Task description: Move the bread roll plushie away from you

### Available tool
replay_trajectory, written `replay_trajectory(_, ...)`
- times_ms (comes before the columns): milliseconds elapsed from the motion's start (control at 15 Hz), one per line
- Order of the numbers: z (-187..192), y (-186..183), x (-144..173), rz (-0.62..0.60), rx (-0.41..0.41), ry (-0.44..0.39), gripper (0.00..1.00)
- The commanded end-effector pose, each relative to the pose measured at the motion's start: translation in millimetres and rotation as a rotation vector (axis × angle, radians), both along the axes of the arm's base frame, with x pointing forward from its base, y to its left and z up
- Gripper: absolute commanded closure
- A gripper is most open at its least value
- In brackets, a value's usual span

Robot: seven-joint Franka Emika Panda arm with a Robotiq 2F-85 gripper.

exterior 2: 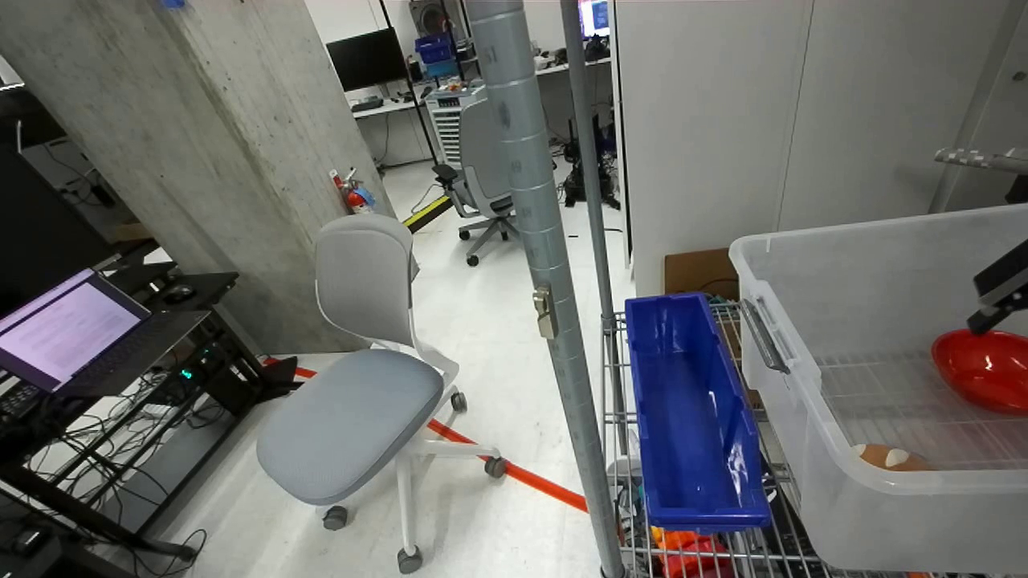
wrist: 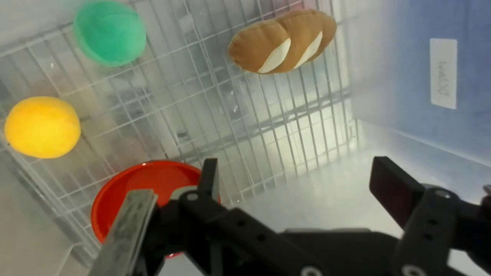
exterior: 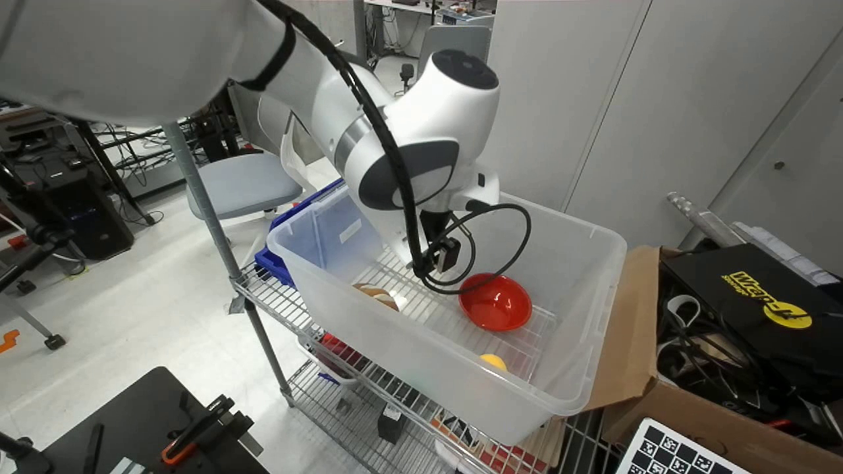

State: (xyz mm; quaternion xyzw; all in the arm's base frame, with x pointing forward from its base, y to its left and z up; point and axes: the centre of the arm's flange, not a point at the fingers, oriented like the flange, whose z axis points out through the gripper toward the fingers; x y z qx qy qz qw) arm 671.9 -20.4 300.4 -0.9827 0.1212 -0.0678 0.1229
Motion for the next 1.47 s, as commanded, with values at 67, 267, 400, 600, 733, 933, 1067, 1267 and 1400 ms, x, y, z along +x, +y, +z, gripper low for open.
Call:
replay_trajectory(67, -53, 24, 16, 0.052, -0.037, 0.107, 0.0)
replay_trajectory(267, -87, 43, 15, 0.076, -0.076, 0.159, 0.0)
replay_trajectory(400, -102, 49, 10, 0.12, -0.115, 0.196, 0.0)
replay_trajectory(600, -125, 56, -6, 0.212, -0.156, 0.221, 0.0)
replay_trajectory(733, -139, 62, -8, 0.255, -0.166, 0.207, 0.0)
replay_trajectory(933, -160, 75, -6, 0.303, -0.17, 0.184, 0.0)
replay_trajectory(1067, -163, 85, 4, 0.325, -0.171, 0.176, 0.0)
replay_trajectory(1267, -167, 97, 10, 0.363, -0.181, 0.161, 0.0)
replay_trajectory(1400, -164, 101, 16, 0.386, -0.192, 0.147, 0.0)
